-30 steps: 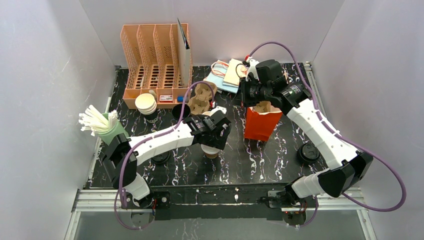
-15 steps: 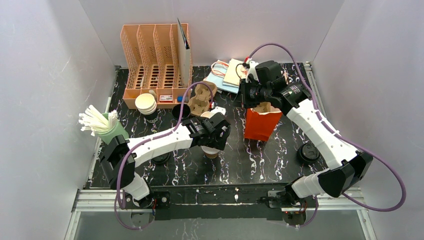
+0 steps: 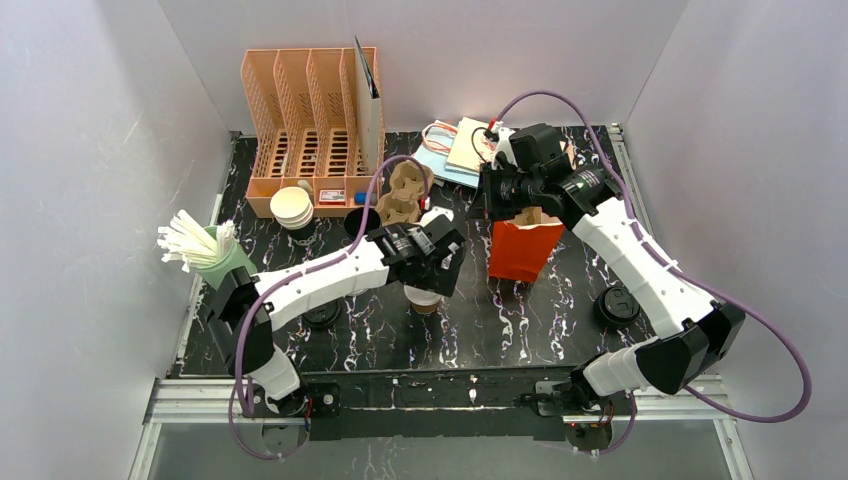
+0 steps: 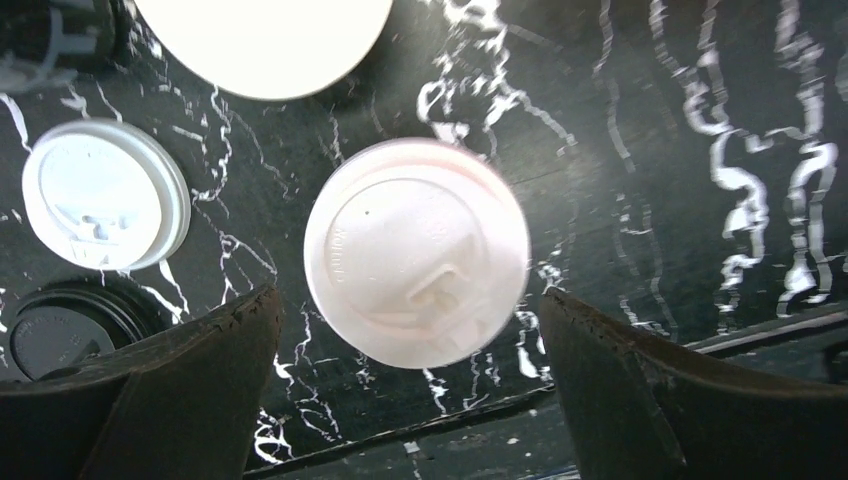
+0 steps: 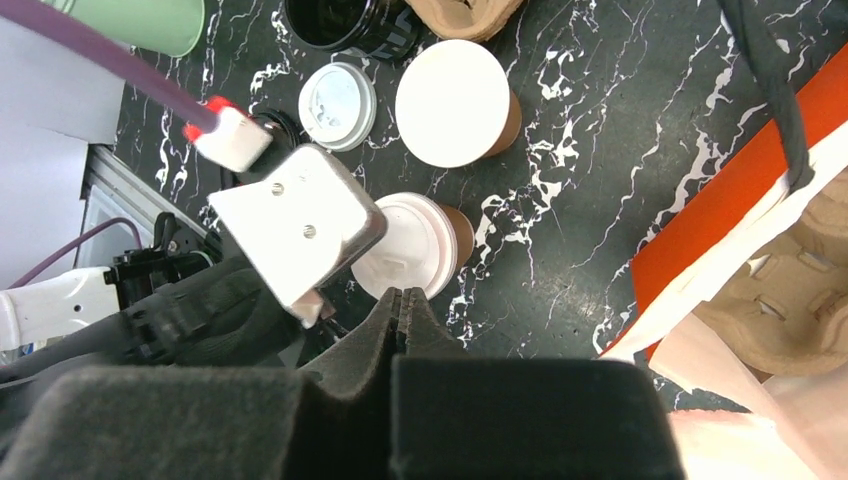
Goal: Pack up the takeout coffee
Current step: Close the cup lid on the coffee cup.
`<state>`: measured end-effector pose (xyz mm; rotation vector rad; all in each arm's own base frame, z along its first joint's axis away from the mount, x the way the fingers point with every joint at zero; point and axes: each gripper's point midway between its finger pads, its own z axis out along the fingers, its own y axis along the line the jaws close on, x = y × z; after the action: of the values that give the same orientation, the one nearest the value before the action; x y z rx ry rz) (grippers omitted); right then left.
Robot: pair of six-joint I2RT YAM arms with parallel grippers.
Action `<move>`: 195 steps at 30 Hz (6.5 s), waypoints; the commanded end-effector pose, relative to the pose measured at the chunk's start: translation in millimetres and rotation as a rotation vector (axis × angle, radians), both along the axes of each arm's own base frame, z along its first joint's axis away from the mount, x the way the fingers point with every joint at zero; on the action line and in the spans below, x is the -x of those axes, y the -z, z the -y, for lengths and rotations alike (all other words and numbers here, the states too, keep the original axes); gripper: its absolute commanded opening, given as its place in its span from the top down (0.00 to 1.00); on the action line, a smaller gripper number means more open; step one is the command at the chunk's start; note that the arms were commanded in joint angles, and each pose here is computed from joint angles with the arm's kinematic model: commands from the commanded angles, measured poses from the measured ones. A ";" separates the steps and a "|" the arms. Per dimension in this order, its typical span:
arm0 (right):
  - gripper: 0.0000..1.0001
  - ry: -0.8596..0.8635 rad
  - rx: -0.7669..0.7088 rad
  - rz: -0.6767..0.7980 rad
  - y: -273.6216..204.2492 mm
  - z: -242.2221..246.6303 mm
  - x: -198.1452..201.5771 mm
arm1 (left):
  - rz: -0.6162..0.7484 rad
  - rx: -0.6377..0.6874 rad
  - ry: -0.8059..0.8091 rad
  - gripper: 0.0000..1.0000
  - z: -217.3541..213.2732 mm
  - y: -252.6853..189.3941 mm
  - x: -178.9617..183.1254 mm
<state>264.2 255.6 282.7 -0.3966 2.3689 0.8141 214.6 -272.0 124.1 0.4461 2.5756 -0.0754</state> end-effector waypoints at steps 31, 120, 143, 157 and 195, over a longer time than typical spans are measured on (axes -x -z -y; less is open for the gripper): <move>0.02 -0.531 0.348 0.212 92.4 -89.6 73.9 | -0.259 0.633 -0.480 0.25 -80.2 -56.4 12.9; 0.17 -0.534 0.594 0.003 184.1 -70.7 62.9 | -0.539 0.767 -0.681 0.36 -80.2 6.1 11.1; 0.22 -0.478 0.689 -0.005 223.6 -34.9 75.8 | -0.544 0.764 -0.712 0.37 -82.7 14.4 14.5; 0.23 -0.470 0.736 -0.036 243.6 -21.7 84.3 | -0.548 0.771 -0.727 0.38 -84.4 16.8 20.1; 0.02 -0.329 0.462 0.050 123.1 -69.1 53.9 | -0.282 0.391 -0.632 0.33 -145.5 -21.5 1.4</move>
<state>208.5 330.5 143.3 -1.0658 2.4505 0.3330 220.2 -155.2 137.8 -0.6349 2.7471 -0.6322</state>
